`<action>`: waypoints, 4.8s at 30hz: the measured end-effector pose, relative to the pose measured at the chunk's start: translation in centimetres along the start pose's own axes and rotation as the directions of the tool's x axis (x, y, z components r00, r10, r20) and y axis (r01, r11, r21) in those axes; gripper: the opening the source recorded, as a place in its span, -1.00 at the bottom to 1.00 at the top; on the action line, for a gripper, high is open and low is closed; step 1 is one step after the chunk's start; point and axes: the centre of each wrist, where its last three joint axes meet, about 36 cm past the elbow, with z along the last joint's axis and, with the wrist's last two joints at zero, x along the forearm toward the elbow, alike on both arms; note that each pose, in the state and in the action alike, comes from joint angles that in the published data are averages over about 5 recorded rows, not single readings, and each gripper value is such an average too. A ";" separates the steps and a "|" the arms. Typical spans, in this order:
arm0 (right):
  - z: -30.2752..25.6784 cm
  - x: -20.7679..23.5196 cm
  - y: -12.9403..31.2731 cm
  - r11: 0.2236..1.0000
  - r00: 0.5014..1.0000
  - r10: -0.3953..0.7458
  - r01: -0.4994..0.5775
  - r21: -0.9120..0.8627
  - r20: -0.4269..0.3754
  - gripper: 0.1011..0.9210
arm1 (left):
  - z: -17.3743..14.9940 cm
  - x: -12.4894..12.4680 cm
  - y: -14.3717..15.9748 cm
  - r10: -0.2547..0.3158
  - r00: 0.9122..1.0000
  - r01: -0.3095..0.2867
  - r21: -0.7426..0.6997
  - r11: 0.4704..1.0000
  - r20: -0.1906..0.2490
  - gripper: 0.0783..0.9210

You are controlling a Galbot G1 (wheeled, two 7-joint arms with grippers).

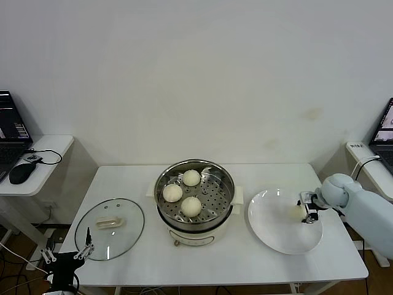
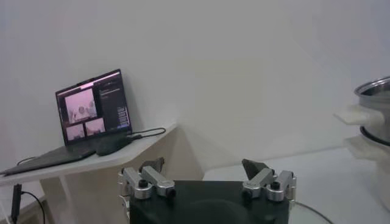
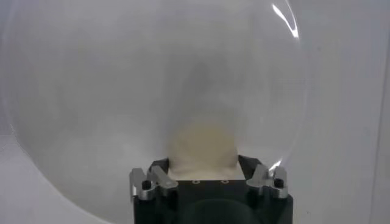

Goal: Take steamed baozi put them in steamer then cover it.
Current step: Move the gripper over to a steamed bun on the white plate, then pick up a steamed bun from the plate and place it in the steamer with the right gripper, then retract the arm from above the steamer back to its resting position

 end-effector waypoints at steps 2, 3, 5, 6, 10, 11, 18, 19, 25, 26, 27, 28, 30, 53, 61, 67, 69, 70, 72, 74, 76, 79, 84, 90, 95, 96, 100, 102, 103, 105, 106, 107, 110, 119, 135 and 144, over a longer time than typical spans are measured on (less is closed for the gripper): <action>-0.1 0.1 -0.1 1.000 1.000 -0.001 0.001 0.000 0.002 0.29 | 0.0 0.0 0.0 0.000 1.000 0.000 0.000 1.000 0.000 0.77; -0.2 0.2 -0.2 1.000 1.000 -0.002 0.002 0.000 0.003 0.27 | 0.0 0.0 0.0 0.000 1.000 0.000 0.000 1.000 0.000 0.77; -0.2 0.5 -0.4 1.000 1.000 -0.002 0.002 0.000 0.005 0.24 | 0.0 0.0 0.0 0.000 1.000 0.000 0.001 1.000 0.002 0.77; -0.2 0.8 -0.5 1.000 1.000 -0.002 0.002 0.001 0.005 0.23 | -0.1 0.0 0.0 0.000 1.000 0.000 0.001 1.000 0.003 0.77; -0.3 2.2 -1.1 1.000 1.000 0.001 -0.001 0.003 0.009 0.20 | -0.3 0.0 0.0 0.001 1.000 -0.001 0.001 1.000 0.009 0.77; -0.3 2.7 -1.2 1.000 1.000 0.002 -0.002 0.005 0.010 0.20 | -0.3 -0.1 0.0 0.001 1.000 -0.001 0.002 1.000 0.011 0.77; -0.9 7.7 -2.9 0.999 0.999 0.032 -0.032 0.008 0.042 0.20 | -0.5 -0.3 -0.2 0.003 1.000 -0.003 0.008 1.000 0.019 0.77; -1.2 8.6 -3.2 0.999 0.998 0.041 -0.042 0.009 0.050 0.20 | -0.5 -0.3 -0.2 0.004 1.000 -0.005 0.009 1.000 0.019 0.77; -4.2 14.3 -5.3 0.994 0.988 0.101 -0.106 0.036 0.118 0.22 | -0.7 -0.3 -0.2 0.008 1.000 -0.008 0.010 1.000 0.025 0.77; -4.9 15.3 -5.6 0.992 0.985 0.109 -0.116 0.043 0.131 0.22 | -0.7 -0.3 -0.2 0.009 1.000 -0.009 0.010 1.000 0.026 0.77; -5.6 16.2 -5.9 0.991 0.983 0.117 -0.125 0.049 0.145 0.23 | -0.8 -0.3 -0.3 0.009 1.000 -0.009 0.011 1.000 0.028 0.77; -6.4 17.1 -6.2 0.990 0.980 0.123 -0.133 0.054 0.159 0.23 | -0.8 -0.3 -0.3 0.009 1.000 -0.009 0.012 1.000 0.030 0.77; -8.0 18.7 -6.8 0.987 0.973 0.133 -0.148 0.065 0.187 0.24 | -1.0 -0.4 -0.4 0.008 0.999 -0.009 0.014 1.000 0.037 0.77; -27.5 18.4 -9.7 0.998 0.950 0.024 -0.040 0.048 0.310 0.24 | -0.9 -0.5 -0.4 -0.018 0.997 0.018 0.007 1.000 0.069 0.77; -30.7 14.7 -9.4 1.000 0.962 -0.010 0.003 0.026 0.274 0.24 | -0.7 -0.7 -0.1 -0.026 0.997 0.026 0.001 1.000 0.069 0.77; -32.1 12.9 -9.2 1.000 0.971 -0.012 0.008 0.014 0.240 0.24 | -0.6 -0.8 -0.1 -0.029 0.997 0.029 0.002 1.000 0.069 0.77; -32.2 12.5 -9.2 1.000 0.973 -0.010 0.008 0.010 0.231 0.24 | -0.5 -0.9 -0.1 -0.030 0.997 0.030 0.002 1.000 0.070 0.77; -32.3 12.3 -9.1 1.000 0.974 -0.010 0.008 0.008 0.227 0.24 | -0.5 -0.9 -0.1 -0.030 0.997 0.030 0.003 1.000 0.070 0.77; -32.4 11.9 -9.0 1.000 0.976 -0.011 0.010 0.003 0.220 0.24 | -0.5 -0.9 -0.1 -0.031 0.997 0.031 0.003 1.000 0.070 0.77; -32.4 11.7 -8.8 1.000 0.977 -0.014 0.014 -0.002 0.214 0.24 | -0.5 -0.9 -0.2 -0.031 0.997 0.030 0.003 1.000 0.070 0.77; -32.4 11.5 -8.7 1.000 0.977 -0.015 0.017 -0.007 0.211 0.24 | -0.5 -0.9 -0.2 -0.030 0.997 0.030 0.004 1.000 0.070 0.77; -32.3 11.6 -8.7 1.000 0.977 -0.015 0.019 -0.016 0.212 0.29 | -0.5 -0.8 -0.2 -0.029 0.997 0.029 0.004 1.000 0.070 0.77; -31.8 12.7 -8.7 0.999 0.973 -0.006 0.013 -0.031 0.230 0.59 | -0.6 -0.8 -0.2 -0.029 0.997 0.028 0.004 1.000 0.072 0.77; -30.1 14.9 -8.5 0.996 0.959 0.057 -0.037 -0.077 0.276 0.75 | -0.7 -0.7 -0.2 -0.029 0.997 0.029 0.006 1.000 0.074 0.77; -28.1 16.1 -6.9 0.981 0.919 0.162 -0.110 -0.161 0.360 0.76 | -0.9 -0.5 -0.3 -0.020 0.998 0.020 0.005 1.000 0.067 0.77; -27.5 16.1 -6.3 0.975 0.904 0.189 -0.125 -0.184 0.383 0.76 | -0.9 -0.4 -0.4 -0.018 0.998 0.018 0.005 1.000 0.066 0.77; -25.1 15.5 -3.7 0.936 0.819 0.319 -0.194 -0.293 0.478 0.76 | -0.7 -0.4 -0.6 -0.009 0.998 0.009 0.004 1.000 0.058 0.77; -23.9 14.6 -2.1 0.908 0.763 0.391 -0.226 -0.354 0.515 0.76 | -0.5 -0.3 -0.7 -0.004 0.999 0.004 0.003 1.000 0.052 0.77; -23.3 14.1 -1.4 0.891 0.733 0.427 -0.240 -0.385 0.530 0.76 | -0.4 -0.2 -0.8 -0.001 0.999 0.001 0.003 1.000 0.048 0.77; -22.3 13.0 0.2 0.854 0.669 0.497 -0.267 -0.447 0.552 0.76 | -0.1 -0.1 -0.9 0.003 0.999 -0.003 0.001 1.000 0.041 0.77; -21.7 12.4 1.0 0.834 0.635 0.532 -0.277 -0.477 0.560 0.76 | 0.0 -0.1 -0.9 0.004 0.999 -0.004 0.000 1.000 0.038 0.77; -21.2 11.8 1.7 0.813 0.601 0.565 -0.287 -0.507 0.566 0.76 | 0.1 -0.1 -1.0 0.005 0.999 -0.005 -0.001 1.000 0.035 0.77; -19.9 10.0 4.0 0.750 0.493 0.651 -0.300 -0.590 0.577 0.76 | 0.3 -0.1 -1.1 0.003 1.000 -0.003 -0.002 1.000 0.031 0.77; -16.6 4.5 10.6 0.545 0.193 0.838 -0.233 -0.806 0.511 0.76 | 1.2 -0.4 -1.9 0.006 1.000 -0.005 -0.033 0.999 0.030 0.77; -9.8 0.2 24.3 0.089 0.173 0.982 -0.070 -0.994 0.076 0.76 | 4.5 -3.1 2.2 0.097 0.978 0.043 -0.630 0.776 0.186 0.77; -6.9 -0.3 29.7 -0.081 0.220 0.970 -0.109 -0.991 -0.103 0.76 | 5.8 -5.3 5.6 0.269 0.952 0.025 -0.915 0.404 0.144 0.77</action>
